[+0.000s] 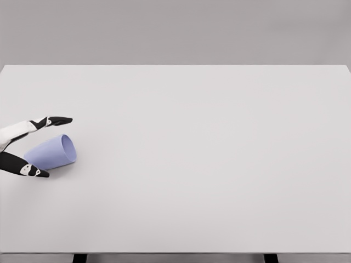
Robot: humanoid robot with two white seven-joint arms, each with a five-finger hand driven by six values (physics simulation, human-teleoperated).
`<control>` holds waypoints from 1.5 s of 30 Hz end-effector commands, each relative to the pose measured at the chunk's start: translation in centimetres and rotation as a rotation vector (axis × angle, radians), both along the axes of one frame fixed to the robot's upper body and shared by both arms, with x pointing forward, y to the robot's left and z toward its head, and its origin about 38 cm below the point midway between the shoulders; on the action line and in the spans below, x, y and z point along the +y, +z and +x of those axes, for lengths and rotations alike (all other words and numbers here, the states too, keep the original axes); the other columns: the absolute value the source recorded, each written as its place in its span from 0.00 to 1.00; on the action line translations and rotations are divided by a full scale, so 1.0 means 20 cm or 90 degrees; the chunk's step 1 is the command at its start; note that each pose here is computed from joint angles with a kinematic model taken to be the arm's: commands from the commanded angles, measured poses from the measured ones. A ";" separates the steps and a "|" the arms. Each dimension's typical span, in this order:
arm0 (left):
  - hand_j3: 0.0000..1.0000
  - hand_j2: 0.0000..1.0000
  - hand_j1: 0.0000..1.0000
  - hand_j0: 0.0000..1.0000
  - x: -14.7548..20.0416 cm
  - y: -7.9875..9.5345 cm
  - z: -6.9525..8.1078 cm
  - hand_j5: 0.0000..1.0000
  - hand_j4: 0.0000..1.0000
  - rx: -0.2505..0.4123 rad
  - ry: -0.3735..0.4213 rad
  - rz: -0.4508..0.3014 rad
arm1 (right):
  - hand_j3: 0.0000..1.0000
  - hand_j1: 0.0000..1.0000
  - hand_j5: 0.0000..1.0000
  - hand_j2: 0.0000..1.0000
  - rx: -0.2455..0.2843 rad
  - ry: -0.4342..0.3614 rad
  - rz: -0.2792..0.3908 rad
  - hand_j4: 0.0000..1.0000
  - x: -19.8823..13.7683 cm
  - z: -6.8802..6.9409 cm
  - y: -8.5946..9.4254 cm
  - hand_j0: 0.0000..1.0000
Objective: Flip the cup with left arm and place it on the table
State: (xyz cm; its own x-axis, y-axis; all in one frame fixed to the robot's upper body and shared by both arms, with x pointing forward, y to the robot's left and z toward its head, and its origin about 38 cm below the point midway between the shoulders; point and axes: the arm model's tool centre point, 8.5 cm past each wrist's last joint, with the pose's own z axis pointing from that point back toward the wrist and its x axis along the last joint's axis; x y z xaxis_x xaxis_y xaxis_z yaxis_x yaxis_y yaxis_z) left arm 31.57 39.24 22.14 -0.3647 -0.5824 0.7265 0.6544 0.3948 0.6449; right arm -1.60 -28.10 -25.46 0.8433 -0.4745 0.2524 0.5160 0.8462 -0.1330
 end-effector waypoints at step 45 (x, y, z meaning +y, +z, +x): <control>1.00 1.00 1.00 1.00 0.06 -0.19 0.06 1.00 1.00 0.006 0.094 0.065 | 1.00 1.00 1.00 1.00 0.000 -0.001 0.000 1.00 0.00 0.00 0.00 1.00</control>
